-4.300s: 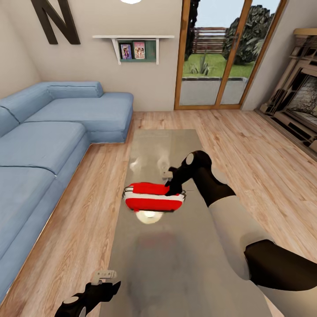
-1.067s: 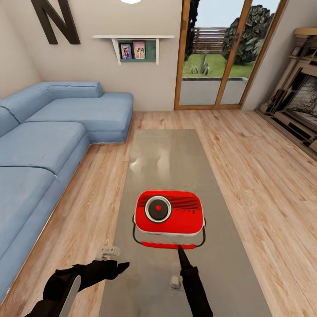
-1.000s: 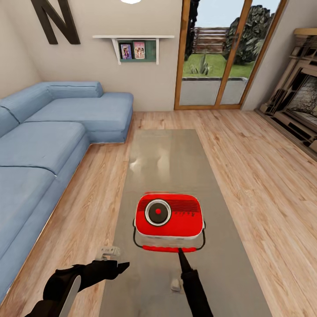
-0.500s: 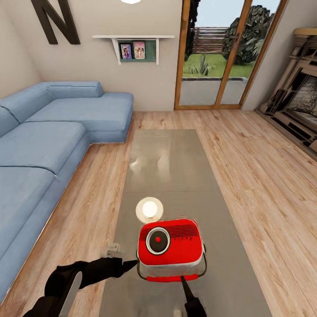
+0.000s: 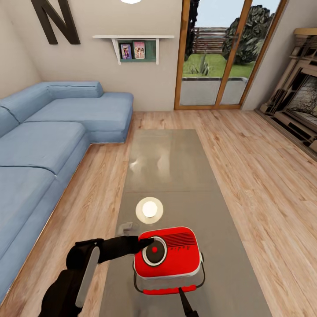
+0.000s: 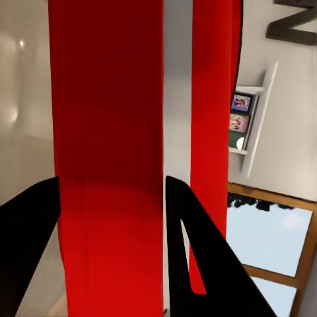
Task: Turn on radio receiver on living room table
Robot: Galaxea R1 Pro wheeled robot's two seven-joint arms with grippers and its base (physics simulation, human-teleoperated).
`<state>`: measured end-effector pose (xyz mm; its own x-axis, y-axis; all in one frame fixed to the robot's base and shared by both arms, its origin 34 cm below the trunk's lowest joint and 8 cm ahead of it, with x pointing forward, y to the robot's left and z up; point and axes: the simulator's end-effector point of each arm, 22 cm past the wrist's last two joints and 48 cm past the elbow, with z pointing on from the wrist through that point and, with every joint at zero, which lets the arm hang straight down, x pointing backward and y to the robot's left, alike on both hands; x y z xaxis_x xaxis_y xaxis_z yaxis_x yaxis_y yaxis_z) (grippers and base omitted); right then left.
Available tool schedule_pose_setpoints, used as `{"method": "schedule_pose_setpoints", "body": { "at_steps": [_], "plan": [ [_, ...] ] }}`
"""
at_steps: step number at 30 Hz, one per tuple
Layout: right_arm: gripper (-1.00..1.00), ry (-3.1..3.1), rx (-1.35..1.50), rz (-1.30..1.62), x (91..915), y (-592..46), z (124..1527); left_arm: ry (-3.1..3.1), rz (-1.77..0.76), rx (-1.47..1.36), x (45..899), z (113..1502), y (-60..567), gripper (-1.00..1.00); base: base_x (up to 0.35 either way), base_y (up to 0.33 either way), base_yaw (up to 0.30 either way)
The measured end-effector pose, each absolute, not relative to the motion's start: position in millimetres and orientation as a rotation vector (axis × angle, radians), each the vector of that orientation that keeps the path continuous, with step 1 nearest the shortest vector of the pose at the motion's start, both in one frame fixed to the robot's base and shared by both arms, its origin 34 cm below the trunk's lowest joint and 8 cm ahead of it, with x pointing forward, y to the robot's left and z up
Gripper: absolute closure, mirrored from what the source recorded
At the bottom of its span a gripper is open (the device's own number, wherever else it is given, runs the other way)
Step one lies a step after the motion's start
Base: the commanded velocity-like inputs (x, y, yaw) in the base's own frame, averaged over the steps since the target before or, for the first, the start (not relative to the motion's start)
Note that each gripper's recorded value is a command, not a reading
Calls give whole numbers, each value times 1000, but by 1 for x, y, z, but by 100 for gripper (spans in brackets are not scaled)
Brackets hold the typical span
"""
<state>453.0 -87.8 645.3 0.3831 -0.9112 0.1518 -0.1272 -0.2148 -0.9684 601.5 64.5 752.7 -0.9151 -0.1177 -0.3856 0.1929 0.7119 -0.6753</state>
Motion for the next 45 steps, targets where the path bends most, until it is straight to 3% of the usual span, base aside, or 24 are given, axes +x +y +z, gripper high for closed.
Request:
{"method": "schedule_pose_setpoints", "body": {
  "at_steps": [11, 12, 45],
  "plan": [
    [100, 920, -1597, -976, 454, -86, 653, 2497, -1106, 52, 609, 765, 53, -100, 0, 0, 0],
    [100, 921, -1596, -977, 454, -87, 653, 2499, -1107, 52, 609, 765, 53, 100, 0, 0, 0],
    [100, 944, -1607, -990, 455, -94, 649, 2489, -1035, 109, 633, 774, 47, 100, 0, 0, 0]
  ]
}}
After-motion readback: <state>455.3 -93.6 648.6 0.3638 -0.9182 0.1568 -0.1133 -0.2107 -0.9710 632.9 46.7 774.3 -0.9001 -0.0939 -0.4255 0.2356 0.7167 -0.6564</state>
